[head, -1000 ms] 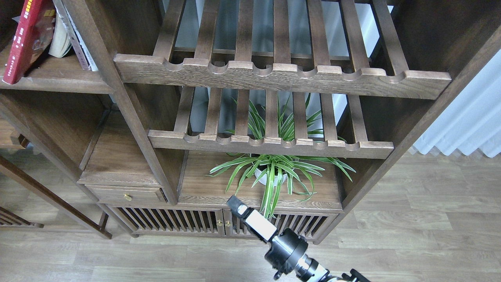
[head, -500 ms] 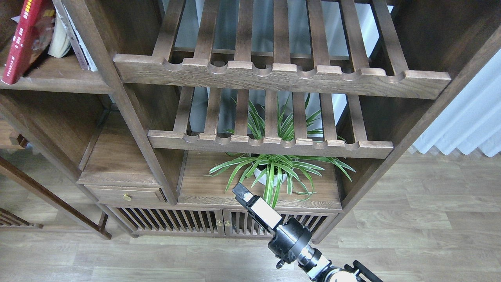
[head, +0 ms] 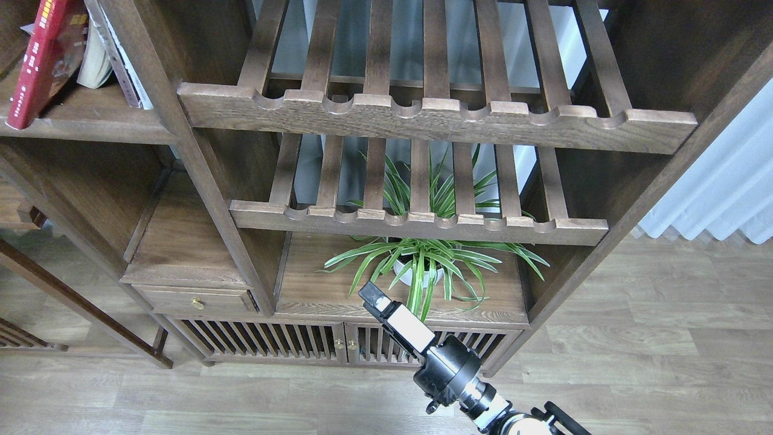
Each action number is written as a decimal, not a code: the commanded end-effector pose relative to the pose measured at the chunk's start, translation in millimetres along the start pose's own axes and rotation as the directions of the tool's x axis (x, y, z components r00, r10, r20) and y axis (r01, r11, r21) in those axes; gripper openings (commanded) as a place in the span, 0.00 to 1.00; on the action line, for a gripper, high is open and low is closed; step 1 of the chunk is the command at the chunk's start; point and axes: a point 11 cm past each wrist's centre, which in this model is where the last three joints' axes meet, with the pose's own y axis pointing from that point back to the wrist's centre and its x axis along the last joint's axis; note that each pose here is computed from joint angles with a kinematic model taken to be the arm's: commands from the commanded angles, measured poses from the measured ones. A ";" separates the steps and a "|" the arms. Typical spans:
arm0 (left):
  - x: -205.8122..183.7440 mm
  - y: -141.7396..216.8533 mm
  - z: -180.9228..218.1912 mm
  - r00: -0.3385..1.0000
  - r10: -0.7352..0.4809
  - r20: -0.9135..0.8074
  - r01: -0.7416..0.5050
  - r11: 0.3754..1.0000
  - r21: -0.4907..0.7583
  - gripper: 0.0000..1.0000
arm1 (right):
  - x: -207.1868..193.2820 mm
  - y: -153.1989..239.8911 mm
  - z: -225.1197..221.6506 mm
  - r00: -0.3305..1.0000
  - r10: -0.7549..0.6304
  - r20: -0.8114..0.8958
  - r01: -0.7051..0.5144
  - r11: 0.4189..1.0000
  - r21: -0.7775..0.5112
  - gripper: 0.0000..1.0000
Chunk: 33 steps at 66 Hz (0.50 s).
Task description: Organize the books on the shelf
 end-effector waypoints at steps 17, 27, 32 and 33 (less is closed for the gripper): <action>13.1 28.9 -87.5 0.974 0.073 -0.213 -0.060 0.996 0.068 0.70 | -1.2 -3.0 -5.7 1.000 -0.007 -0.013 0.007 1.000 0.006 1.00; 13.6 33.5 -110.6 0.959 0.089 -0.269 -0.068 0.994 0.086 0.76 | -1.2 -3.0 -5.7 1.000 -0.007 -0.012 0.007 1.000 0.007 1.00; 13.9 35.2 -119.6 0.949 0.093 -0.300 -0.074 0.995 0.074 0.79 | -0.8 -2.5 -6.7 1.000 -0.005 -0.013 0.005 1.000 0.012 1.00; 13.8 35.4 -121.0 0.948 0.094 -0.304 -0.074 0.994 0.075 0.79 | -0.8 -2.5 -6.8 1.000 -0.005 -0.012 0.005 1.000 0.013 1.00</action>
